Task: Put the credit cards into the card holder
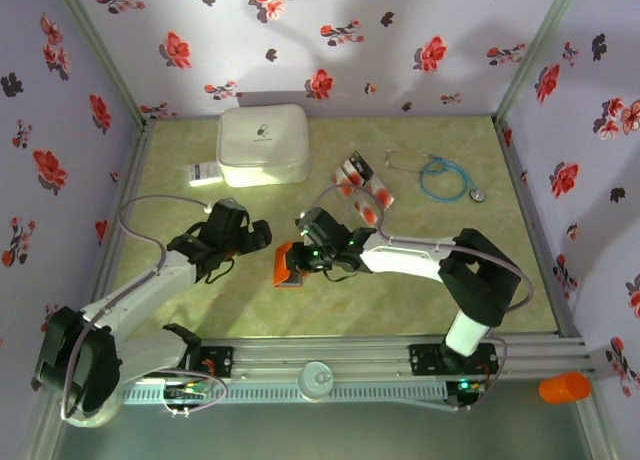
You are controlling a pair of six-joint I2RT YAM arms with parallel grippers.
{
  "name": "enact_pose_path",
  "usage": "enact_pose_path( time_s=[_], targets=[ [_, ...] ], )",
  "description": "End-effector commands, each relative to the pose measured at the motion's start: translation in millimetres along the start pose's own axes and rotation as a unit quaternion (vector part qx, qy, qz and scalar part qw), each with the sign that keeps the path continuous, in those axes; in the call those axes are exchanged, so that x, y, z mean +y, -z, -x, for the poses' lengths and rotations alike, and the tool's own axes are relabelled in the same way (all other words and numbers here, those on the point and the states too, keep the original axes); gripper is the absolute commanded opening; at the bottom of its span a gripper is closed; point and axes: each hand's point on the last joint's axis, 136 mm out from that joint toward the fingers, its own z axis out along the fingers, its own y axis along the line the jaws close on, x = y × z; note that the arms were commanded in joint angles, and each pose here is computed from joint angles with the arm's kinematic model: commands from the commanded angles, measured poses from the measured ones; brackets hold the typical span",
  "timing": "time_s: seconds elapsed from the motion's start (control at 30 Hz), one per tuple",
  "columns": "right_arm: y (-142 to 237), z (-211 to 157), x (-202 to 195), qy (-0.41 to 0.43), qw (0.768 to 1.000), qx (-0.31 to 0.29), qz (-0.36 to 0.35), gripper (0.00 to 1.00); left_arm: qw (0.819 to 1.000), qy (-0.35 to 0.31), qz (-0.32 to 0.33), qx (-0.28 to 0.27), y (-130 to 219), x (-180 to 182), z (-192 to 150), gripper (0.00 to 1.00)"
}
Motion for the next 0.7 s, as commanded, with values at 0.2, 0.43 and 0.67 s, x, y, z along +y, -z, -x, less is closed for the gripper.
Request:
enact_pose_path(
  time_s=[0.2,0.43,0.67],
  targets=[
    [-19,-20,-27,-0.013,0.999,0.019,-0.023,0.15,0.998,-0.039,-0.015,0.049,3,-7,-34,1.00],
    [-28,-28,-38,-0.020,0.999,0.030,-0.031,0.14,0.995,-0.056,-0.004,0.079,-13,-10,-61,1.00],
    [-26,-27,-36,-0.019,0.999,0.029,-0.028,0.13,0.993,-0.062,0.013,0.102,-33,-3,-84,1.00]
  ],
)
